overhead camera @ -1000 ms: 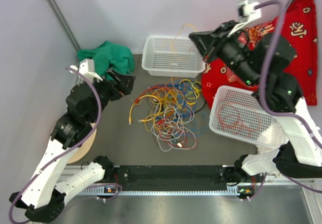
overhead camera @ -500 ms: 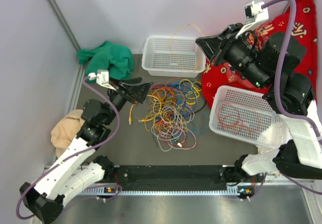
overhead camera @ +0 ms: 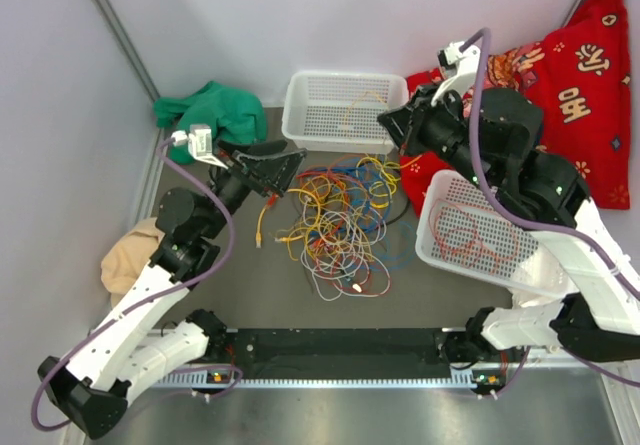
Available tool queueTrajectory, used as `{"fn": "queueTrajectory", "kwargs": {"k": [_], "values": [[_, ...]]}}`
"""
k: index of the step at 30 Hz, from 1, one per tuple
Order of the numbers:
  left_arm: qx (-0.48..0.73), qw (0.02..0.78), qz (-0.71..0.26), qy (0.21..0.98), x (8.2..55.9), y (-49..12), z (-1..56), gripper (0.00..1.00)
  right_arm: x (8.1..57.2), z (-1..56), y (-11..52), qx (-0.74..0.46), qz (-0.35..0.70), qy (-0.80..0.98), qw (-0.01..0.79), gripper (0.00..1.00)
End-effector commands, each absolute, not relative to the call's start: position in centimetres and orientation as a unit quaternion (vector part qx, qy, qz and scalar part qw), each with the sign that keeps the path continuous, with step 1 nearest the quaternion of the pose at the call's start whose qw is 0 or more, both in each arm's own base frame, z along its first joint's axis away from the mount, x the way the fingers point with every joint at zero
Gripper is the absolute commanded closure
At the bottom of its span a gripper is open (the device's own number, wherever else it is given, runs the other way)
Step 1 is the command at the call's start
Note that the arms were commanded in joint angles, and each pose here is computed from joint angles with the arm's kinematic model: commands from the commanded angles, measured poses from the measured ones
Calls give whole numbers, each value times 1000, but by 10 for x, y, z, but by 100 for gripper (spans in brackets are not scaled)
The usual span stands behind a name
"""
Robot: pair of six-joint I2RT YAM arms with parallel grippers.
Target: Untangle the cables
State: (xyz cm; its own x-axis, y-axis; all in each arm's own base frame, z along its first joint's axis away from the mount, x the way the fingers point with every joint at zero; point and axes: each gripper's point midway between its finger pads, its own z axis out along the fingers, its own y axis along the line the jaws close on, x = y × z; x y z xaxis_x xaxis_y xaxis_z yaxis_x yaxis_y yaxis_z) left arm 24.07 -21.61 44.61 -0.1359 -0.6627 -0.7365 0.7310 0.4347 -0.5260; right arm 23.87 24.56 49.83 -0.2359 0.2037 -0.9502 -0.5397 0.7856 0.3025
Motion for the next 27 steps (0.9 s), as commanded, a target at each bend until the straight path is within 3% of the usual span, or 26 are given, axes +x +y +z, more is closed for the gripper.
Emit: {"fn": "queueTrajectory", "kwargs": {"k": [1,13,27], "values": [[0,630,-501,594,245,-208,419,1,260,498,238,-93,269,728,624,100],[-120,544,-422,715,225,-164,293,1,395,470,243,6,267,718,643,100],[-127,525,-373,755,221,-152,242,1,546,403,262,47,235,731,639,100]]}}
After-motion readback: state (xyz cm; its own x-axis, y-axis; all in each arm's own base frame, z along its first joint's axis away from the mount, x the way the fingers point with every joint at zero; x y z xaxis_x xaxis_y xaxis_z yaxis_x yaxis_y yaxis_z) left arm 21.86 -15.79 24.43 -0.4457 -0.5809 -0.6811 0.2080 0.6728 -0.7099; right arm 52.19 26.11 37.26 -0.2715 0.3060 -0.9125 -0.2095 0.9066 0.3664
